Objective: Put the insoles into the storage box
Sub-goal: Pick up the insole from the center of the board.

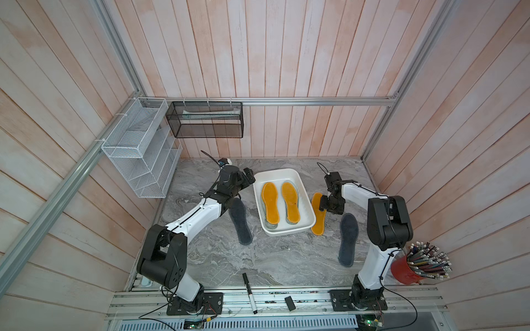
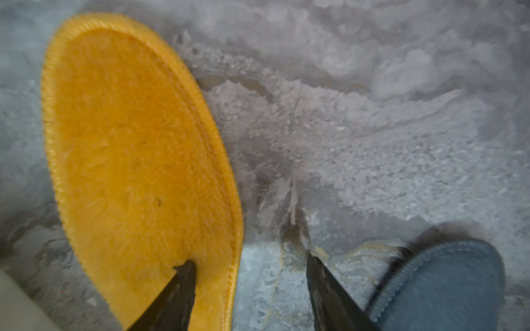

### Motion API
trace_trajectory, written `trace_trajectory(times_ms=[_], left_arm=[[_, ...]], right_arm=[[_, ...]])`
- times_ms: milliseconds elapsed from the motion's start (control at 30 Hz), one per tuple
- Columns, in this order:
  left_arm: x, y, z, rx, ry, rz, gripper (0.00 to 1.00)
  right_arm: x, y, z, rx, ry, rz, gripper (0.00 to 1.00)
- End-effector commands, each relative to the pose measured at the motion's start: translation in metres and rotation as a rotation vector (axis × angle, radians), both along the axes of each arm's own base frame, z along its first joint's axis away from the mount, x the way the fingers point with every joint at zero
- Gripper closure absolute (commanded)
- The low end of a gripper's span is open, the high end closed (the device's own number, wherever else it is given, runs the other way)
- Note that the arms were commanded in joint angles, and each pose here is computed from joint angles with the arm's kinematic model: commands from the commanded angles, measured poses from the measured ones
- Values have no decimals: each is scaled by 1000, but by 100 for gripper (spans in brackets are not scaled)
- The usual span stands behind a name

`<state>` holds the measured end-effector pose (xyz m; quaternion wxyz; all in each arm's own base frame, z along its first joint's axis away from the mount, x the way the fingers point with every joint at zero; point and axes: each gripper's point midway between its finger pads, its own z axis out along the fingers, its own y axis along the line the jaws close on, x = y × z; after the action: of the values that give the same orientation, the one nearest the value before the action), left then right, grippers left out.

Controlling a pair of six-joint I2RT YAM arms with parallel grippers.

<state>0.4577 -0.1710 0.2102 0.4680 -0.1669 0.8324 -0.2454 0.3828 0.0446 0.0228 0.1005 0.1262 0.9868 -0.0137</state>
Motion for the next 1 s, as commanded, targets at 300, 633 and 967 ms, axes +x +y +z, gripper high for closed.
trace_trajectory(times_ms=[300,633,967], left_arm=[[9,0,3,-1,-8,11,0],[6,2,1,3,-1,18,0],[4,4,1,1,0,24,0]], right_arm=[[6,23,19,185,-36,2,41],[-11,22,-5,183,27,-21,46],[-21,18,-22,165,48,-21,75]])
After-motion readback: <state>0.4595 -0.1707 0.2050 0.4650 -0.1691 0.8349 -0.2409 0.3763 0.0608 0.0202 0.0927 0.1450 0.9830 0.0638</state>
